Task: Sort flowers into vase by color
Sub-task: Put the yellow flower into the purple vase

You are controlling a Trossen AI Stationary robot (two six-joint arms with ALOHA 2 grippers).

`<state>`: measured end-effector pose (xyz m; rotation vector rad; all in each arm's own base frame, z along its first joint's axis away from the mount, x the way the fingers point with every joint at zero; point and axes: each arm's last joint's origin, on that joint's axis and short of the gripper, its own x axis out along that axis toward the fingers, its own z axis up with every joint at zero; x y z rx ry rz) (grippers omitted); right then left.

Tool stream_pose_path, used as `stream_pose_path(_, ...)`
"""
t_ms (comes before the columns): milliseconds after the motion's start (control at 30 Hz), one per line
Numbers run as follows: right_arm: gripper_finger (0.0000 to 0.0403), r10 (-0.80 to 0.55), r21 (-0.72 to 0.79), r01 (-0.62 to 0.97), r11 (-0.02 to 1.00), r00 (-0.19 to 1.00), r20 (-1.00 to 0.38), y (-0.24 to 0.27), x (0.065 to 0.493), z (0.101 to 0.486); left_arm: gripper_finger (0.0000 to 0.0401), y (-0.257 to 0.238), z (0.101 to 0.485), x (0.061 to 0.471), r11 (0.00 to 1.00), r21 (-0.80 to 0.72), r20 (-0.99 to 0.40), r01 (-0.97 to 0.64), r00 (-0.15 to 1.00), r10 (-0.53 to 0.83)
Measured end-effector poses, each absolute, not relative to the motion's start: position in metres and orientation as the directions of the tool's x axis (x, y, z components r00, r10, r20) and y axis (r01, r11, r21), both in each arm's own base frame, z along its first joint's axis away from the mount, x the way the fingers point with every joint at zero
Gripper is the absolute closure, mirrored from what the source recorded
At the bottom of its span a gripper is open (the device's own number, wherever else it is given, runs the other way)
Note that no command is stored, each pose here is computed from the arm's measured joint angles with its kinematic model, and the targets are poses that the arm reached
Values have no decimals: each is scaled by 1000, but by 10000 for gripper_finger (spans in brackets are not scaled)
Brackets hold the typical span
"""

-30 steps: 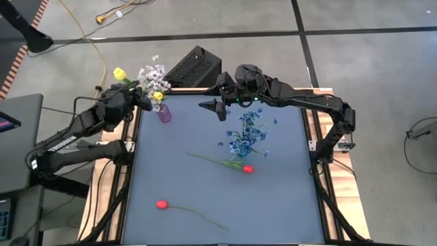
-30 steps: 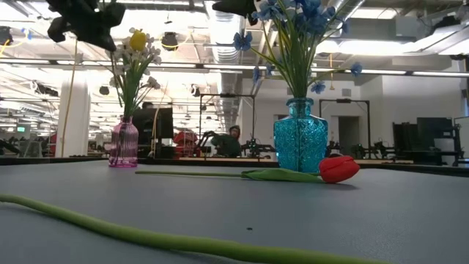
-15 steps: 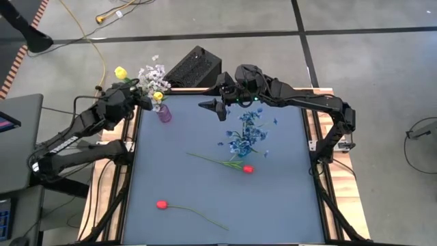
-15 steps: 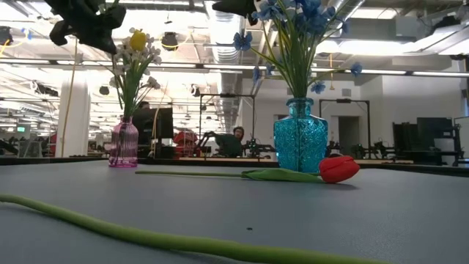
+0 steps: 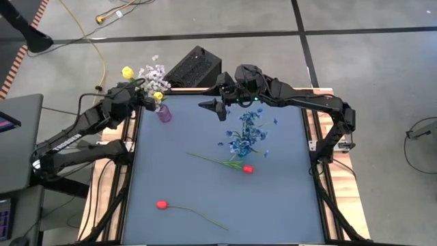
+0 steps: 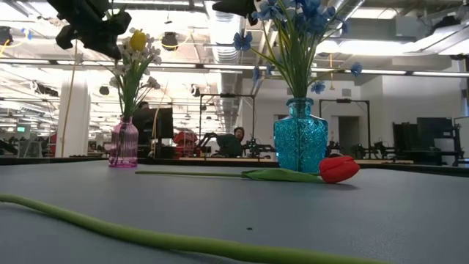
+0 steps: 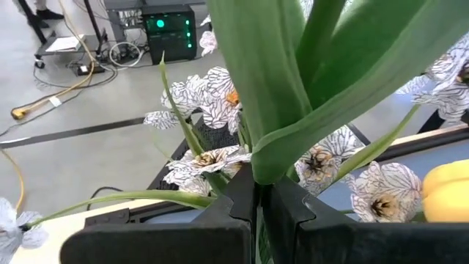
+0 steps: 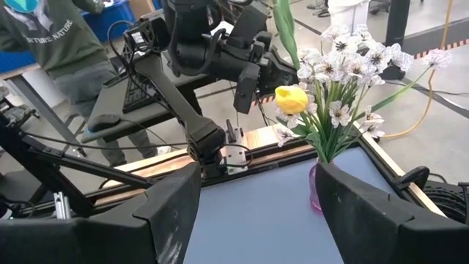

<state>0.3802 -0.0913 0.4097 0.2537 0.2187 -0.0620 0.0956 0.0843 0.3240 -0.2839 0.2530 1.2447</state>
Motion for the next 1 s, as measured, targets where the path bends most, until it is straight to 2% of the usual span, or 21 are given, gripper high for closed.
stream_pose_path(467, 106, -30, 242, 85, 966, 974, -225, -90, 380, 409, 401, 85, 323, 97, 287, -81, -348, -955, 297, 889)
stream_pose_path(767, 106, -16, 244, 76, 967, 971, -240, -85, 381, 408, 401, 86, 300, 100, 296, -149, -345, -944, 330, 879)
stream_pose_path(1000, 106, -14, 247, 78, 966, 968, -251, -85, 381, 407, 401, 84, 295, 96, 292, -112, -374, -950, 312, 873)
